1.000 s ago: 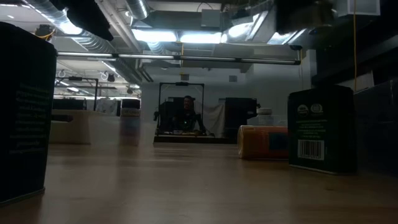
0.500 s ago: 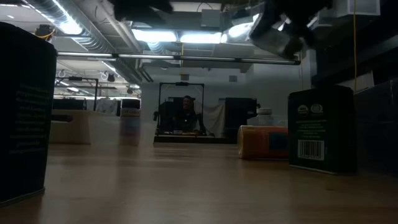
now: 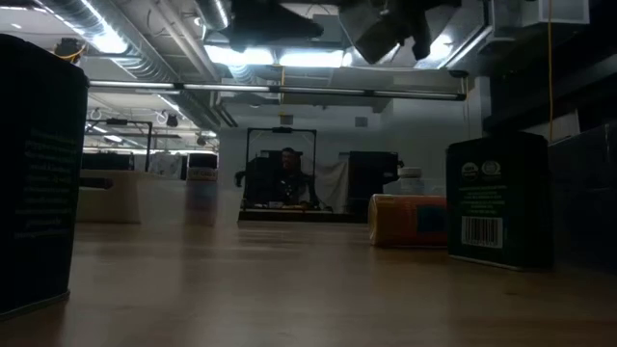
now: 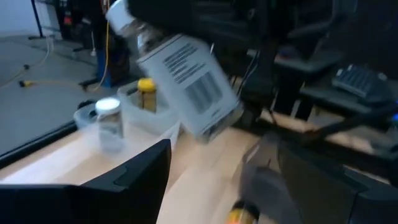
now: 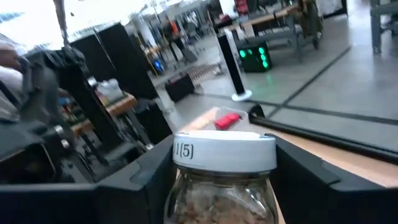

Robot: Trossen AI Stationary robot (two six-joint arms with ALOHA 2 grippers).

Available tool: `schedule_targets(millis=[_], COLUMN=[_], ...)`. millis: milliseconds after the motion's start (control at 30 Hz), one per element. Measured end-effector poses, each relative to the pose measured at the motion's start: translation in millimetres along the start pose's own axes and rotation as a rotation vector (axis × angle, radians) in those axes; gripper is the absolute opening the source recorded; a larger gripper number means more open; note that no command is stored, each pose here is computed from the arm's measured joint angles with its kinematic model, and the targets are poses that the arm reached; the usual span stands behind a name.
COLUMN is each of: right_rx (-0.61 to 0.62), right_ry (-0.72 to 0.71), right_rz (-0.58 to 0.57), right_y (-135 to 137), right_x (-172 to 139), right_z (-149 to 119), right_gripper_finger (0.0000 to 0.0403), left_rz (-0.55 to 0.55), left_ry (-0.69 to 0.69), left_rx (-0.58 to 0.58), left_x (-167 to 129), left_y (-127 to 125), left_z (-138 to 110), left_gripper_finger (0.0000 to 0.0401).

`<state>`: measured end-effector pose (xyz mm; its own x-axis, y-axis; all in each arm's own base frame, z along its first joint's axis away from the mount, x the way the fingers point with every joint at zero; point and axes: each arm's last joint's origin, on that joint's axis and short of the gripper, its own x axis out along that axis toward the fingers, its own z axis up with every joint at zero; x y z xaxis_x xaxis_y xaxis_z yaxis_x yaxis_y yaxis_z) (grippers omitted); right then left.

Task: Sort spices by type
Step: Put the white seasoning bottle into the right transparent bin

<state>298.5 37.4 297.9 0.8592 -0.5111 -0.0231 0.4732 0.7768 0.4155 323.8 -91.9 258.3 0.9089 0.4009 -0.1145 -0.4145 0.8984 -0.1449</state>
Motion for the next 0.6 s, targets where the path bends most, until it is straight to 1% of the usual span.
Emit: schedule_targets(millis=[133, 300, 500, 600], right_rx=[0.013, 0.04, 0.061, 0.064], right_ry=[-0.021, -0.042, -0.054, -0.056], right_rz=[0.024, 0.053, 0.083, 0.086], right_y=[2.9, 5.5, 7.4, 7.5], right_x=[4.5, 6.5, 6.0, 6.1], right_z=[-3.8, -4.1, -2.0, -1.6], right_gripper_finger=[0.0219, 0.0221, 0.0218, 0.0223], left_rz=[-0.013, -0.008, 0.078, 0.087], left_ry=[-0.059, -0.061, -0.083, -0.086], left_rx=[-0.046, -0.099, -0.113, -0.138], left_x=[5.1, 7.0, 9.7, 11.4], left_y=[-3.8, -2.6, 3.0, 5.1], left_z=[-0.4, -1.0, 0.3, 0.9], left_gripper_finger=[0.0276, 0.0276, 0.0276, 0.0276])
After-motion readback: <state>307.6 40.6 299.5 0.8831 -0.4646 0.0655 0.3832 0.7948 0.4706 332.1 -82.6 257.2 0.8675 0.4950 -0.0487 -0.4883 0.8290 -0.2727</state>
